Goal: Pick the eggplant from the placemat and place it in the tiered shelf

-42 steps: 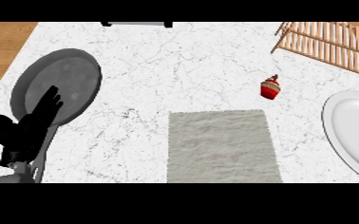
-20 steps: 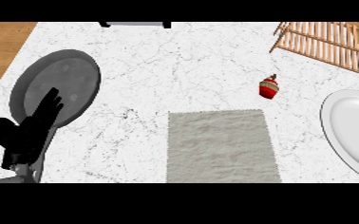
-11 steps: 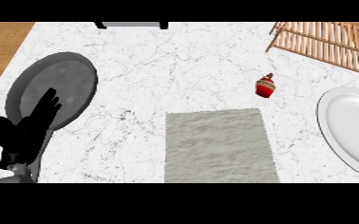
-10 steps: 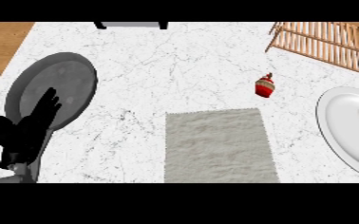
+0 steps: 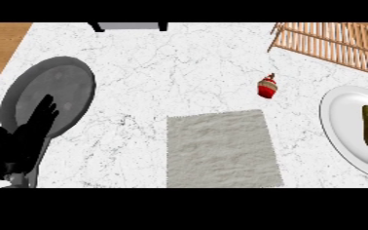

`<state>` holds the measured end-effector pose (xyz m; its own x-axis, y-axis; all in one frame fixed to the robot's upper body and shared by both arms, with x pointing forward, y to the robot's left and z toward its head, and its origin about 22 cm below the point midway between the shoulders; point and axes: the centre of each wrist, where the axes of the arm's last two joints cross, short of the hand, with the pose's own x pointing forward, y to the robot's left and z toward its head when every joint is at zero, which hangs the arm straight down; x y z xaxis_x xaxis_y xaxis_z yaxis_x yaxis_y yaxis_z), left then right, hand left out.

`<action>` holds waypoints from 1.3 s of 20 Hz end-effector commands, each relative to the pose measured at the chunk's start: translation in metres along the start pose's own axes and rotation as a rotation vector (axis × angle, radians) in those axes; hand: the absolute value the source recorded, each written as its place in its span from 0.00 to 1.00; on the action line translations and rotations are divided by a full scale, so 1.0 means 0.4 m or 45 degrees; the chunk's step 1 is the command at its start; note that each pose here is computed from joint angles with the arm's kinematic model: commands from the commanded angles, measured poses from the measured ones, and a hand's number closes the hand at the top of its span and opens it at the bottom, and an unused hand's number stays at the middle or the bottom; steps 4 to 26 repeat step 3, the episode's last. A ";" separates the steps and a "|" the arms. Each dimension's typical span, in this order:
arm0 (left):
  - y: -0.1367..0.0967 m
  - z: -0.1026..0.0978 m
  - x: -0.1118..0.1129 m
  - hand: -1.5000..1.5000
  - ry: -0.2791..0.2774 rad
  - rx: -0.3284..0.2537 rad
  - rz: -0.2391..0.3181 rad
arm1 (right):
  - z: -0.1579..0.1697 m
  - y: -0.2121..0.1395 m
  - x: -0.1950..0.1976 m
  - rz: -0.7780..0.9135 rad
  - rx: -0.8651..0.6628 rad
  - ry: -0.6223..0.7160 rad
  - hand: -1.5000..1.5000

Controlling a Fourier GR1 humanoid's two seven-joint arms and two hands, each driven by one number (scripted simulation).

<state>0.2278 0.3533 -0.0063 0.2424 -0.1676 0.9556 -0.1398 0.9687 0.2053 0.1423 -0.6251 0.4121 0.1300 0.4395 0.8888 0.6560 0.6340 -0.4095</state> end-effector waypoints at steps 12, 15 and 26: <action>-0.019 0.003 0.002 0.50 0.008 -0.005 0.017 | 0.108 -0.156 -0.002 0.022 0.004 -0.029 0.00; -0.019 0.003 0.002 0.50 0.008 -0.005 0.017 | 0.108 -0.156 -0.002 0.022 0.004 -0.029 0.00; -0.019 0.003 0.002 0.50 0.008 -0.005 0.017 | 0.108 -0.156 -0.002 0.022 0.004 -0.029 0.00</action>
